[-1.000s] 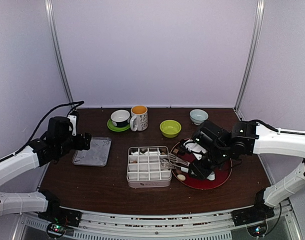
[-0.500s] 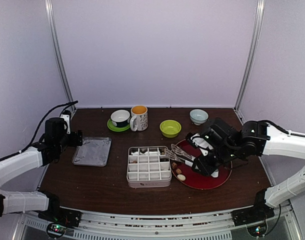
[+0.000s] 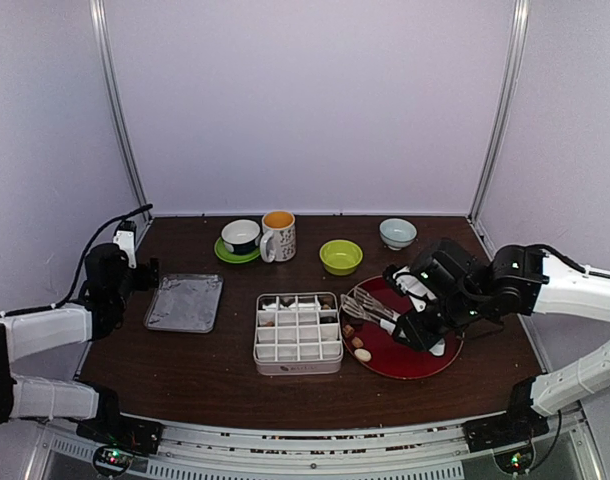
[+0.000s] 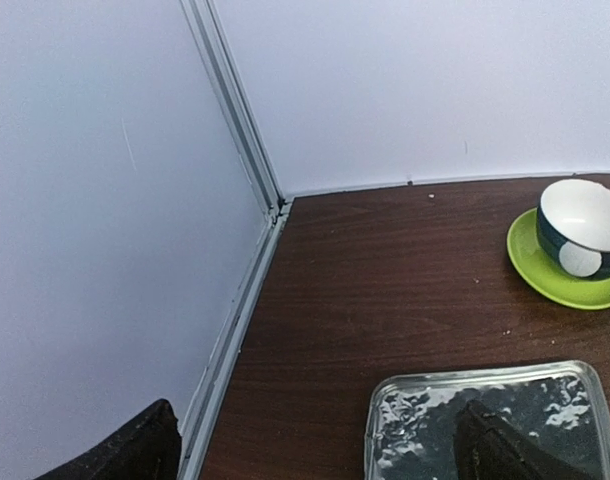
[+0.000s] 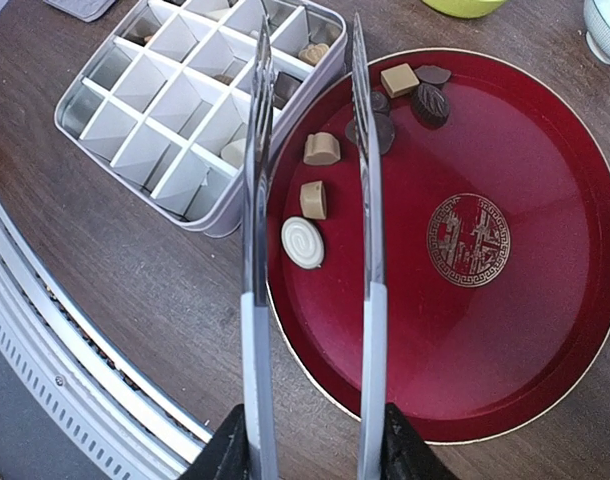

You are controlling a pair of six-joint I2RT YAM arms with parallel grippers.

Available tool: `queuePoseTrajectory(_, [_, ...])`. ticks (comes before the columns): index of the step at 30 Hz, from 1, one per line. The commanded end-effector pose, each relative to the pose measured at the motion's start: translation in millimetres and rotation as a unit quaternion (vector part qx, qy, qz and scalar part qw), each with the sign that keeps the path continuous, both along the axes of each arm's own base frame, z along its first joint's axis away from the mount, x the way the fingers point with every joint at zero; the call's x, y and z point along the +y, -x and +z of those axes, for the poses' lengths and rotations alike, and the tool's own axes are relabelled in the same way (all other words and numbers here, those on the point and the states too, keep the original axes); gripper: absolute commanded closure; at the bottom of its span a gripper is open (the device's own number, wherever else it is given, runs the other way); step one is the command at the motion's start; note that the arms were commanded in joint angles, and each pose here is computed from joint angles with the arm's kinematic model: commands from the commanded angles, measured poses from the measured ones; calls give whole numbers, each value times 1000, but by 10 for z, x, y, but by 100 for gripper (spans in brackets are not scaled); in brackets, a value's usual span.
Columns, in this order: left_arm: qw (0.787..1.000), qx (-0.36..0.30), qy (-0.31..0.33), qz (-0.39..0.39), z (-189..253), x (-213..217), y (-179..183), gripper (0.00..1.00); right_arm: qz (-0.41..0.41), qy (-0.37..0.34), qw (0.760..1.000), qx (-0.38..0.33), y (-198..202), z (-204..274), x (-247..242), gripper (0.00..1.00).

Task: Pack the chocolate
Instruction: Pick up the fake chocolate from the plate.

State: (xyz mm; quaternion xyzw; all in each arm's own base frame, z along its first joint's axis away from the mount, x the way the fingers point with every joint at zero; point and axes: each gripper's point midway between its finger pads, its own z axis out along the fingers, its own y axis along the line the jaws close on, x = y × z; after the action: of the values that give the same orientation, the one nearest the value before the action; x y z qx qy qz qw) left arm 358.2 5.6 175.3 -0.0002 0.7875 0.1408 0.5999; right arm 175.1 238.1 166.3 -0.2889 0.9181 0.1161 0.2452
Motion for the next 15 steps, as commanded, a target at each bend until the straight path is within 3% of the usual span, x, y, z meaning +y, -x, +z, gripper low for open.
queuePoseTrajectory(1, [998,-67,-13,-6,104,12,-74,2,-13,-8,1000,-7,-21,35,-55,60])
queuePoseTrajectory(15, [998,-55,-19,-31,42,74,-265,2,-16,3,1000,4,23,-80,-144,61])
